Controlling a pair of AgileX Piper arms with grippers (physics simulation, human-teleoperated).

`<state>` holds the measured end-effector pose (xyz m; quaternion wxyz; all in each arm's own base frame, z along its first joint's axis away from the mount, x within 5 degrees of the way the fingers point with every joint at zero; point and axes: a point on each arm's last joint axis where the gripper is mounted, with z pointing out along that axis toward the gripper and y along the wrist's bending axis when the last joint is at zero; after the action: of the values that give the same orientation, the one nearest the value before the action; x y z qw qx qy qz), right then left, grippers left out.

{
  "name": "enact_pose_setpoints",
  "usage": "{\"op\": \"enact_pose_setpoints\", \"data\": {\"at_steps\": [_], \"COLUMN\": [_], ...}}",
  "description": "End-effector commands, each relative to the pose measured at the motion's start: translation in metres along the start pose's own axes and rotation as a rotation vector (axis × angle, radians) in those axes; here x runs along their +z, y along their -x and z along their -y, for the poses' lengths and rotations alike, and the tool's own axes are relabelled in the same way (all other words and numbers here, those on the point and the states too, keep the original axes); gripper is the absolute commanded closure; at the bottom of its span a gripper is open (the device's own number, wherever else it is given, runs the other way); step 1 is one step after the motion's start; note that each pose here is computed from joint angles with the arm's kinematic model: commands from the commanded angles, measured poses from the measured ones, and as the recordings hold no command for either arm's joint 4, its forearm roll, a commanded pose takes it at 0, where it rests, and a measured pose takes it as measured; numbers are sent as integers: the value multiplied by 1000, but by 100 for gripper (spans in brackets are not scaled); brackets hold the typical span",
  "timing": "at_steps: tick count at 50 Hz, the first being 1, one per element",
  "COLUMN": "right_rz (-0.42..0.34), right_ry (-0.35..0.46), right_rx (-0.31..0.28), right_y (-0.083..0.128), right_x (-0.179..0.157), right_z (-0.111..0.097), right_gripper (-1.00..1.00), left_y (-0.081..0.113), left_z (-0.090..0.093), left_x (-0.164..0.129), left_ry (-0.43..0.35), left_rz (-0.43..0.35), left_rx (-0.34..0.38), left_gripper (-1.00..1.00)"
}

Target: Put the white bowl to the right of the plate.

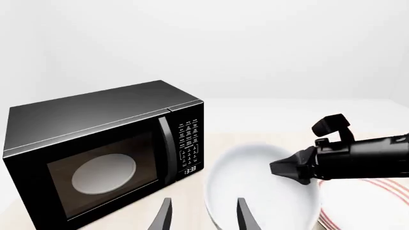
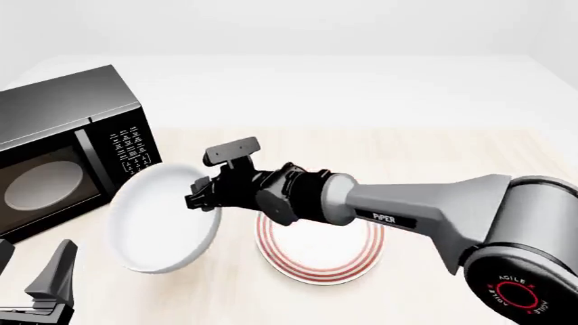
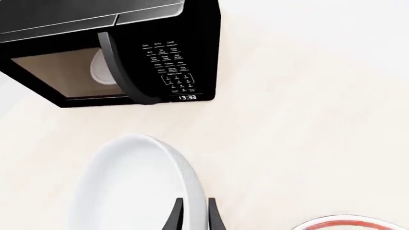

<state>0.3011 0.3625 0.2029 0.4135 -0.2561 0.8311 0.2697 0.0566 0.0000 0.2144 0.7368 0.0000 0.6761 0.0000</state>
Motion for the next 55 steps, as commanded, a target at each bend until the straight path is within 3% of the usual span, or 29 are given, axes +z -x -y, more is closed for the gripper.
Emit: {"op": "enact_pose_setpoints", "data": {"at_steps": [1,24,37,55], "right_rz": [34,188,254,329], "right_ry": [-53,-219,-340,-492], "right_rx": [28,76,140,240], "right_y": [25,32,6,-38], "right_x": [-40,-139,-199,-264], "right_z": [25,101,137,162], "right_gripper": [100,100,100,100], "left_y": [0,0,0,0], "left_z": [0,0,0,0], "left_x": [0,0,0,0], "left_ry": [0,0,0,0], "left_rz": [0,0,0,0], "left_rx": [0,0,0,0], "left_gripper": [-100,-100,-100,-100]}}
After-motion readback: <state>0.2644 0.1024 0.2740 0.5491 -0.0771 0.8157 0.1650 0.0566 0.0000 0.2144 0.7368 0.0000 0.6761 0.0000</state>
